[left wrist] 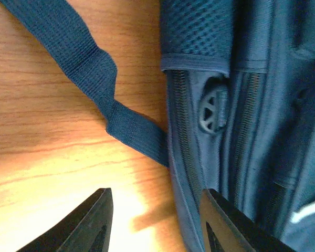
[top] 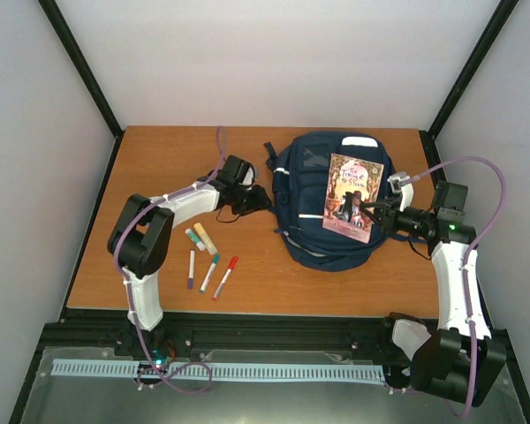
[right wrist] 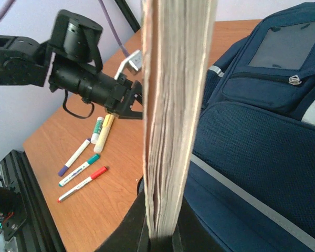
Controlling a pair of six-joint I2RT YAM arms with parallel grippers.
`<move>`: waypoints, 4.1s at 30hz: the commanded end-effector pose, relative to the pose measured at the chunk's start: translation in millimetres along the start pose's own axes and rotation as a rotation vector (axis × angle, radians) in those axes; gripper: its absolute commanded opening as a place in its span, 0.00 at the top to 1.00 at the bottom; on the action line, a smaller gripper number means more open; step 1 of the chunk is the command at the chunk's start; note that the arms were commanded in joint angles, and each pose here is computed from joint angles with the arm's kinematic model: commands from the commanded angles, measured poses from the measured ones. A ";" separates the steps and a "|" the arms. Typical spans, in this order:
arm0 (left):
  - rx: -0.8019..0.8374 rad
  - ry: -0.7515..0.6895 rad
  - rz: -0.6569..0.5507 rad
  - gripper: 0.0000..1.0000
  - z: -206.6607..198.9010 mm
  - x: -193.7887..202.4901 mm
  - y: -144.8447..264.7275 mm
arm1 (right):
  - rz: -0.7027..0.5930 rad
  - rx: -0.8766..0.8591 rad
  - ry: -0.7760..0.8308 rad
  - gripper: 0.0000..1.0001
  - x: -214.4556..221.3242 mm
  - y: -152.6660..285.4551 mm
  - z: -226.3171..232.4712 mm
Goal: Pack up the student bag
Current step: Move the student bag to the center of the board, then place the book in the student bag.
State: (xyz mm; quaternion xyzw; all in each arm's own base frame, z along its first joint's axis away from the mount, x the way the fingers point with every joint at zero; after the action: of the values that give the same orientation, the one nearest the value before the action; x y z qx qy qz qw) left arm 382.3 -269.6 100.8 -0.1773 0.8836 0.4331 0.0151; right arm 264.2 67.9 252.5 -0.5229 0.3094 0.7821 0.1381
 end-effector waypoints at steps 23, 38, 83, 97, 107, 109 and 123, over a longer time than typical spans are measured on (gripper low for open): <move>0.105 0.067 0.109 0.86 -27.2 -11.6 -71.1 | -0.024 0.009 0.071 0.97 -1.7 5.7 -1.7; -0.148 0.277 -0.004 0.99 77.9 -9.3 -23.1 | 0.001 0.038 0.020 0.97 5.7 2.0 -14.9; -0.133 -1.173 0.118 0.56 -141.4 205.2 -32.0 | 0.077 0.545 -0.114 0.97 40.3 87.4 -87.0; -0.123 -1.212 0.187 0.63 -146.7 214.2 -68.8 | 0.078 0.526 -0.123 0.97 42.0 85.6 -88.1; -0.154 -1.259 0.182 0.54 -142.2 215.2 -79.4 | 0.080 0.511 -0.138 0.97 43.7 83.8 -90.6; -0.187 -1.275 0.144 0.52 -140.4 211.7 -80.6 | 0.078 0.508 -0.141 0.97 44.0 83.4 -90.8; -0.392 -1.283 -0.198 0.60 -147.2 163.3 -80.2 | 0.077 0.499 -0.154 0.97 44.9 82.4 -92.5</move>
State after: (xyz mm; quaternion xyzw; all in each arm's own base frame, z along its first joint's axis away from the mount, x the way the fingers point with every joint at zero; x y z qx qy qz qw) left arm 243.0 -478.7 77.1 0.1085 0.6203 0.5796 0.5173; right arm 267.7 -58.4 212.0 -0.3886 0.5095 0.7246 0.2537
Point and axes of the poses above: each gripper's point midway between its finger pads, its own y axis back along the fingers, its own z axis along the line the jaws close on, x = y × z, the point moved 2 cm from there along y, back along the fingers, and after that the axes turned 12 degrees about y, right-handed, at the moved point
